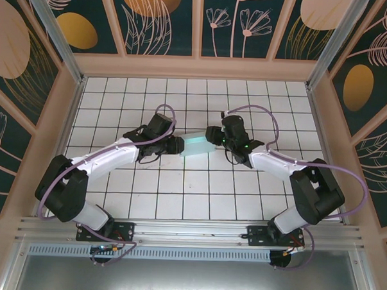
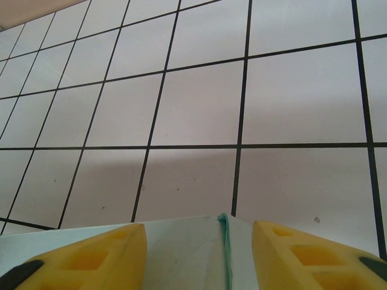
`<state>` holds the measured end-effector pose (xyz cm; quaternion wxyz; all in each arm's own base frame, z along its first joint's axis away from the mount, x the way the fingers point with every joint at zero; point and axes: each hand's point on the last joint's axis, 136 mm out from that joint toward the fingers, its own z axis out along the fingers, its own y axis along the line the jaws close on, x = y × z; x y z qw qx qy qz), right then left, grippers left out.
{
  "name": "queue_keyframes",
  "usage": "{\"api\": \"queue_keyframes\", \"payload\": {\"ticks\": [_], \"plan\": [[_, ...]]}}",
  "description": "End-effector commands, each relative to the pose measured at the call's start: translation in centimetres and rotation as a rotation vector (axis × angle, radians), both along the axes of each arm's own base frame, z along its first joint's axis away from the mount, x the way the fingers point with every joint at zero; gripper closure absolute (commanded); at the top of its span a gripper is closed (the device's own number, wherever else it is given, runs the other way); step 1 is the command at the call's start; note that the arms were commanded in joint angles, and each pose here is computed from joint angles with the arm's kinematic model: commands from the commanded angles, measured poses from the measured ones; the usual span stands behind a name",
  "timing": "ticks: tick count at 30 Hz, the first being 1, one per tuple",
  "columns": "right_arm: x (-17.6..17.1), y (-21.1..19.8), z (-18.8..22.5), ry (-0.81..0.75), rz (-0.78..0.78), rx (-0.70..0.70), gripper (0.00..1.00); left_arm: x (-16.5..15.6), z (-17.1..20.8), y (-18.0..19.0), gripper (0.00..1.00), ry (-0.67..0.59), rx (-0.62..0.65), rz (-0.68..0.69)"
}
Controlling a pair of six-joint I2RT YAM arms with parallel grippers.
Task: Fold the paper box
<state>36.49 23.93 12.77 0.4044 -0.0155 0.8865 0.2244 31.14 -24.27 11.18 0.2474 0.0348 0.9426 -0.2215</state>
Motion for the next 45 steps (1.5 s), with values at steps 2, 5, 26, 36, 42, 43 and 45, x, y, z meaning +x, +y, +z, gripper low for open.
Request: {"api": "queue_keyframes", "payload": {"ticks": [2, 5, 26, 36, 42, 43, 45], "plan": [[0.2, -0.6, -1.5, 0.042, -0.028, -0.005, 0.51, -0.3, 3.8, -0.5, 0.40, -0.080, -0.072, -0.034], [0.2, -0.5, -1.7, 0.046, -0.024, -0.008, 0.51, -0.2, 6.3, -1.9, 0.20, -0.122, -0.202, -0.037], [0.5, -0.6, -0.9, 0.045, -0.013, 0.030, 0.51, 2.4, -1.2, 0.0, 0.59, 0.073, -0.095, 0.171], [1.0, -0.3, 2.6, 0.038, 0.032, 0.247, 0.43, 2.3, -2.3, -0.2, 0.63, 0.091, -0.079, 0.151], [0.6, -0.8, 0.8, 0.107, 0.031, 0.276, 0.55, 2.3, -2.7, -0.4, 0.64, 0.100, -0.075, 0.138], [0.5, -0.9, 0.3, 0.118, 0.029, 0.273, 0.59, 2.3, -2.8, -0.5, 0.64, 0.103, -0.075, 0.137], [0.4, -1.1, -0.6, 0.136, 0.020, 0.269, 0.64, 2.2, -2.8, -0.5, 0.65, 0.104, -0.073, 0.133]]}}
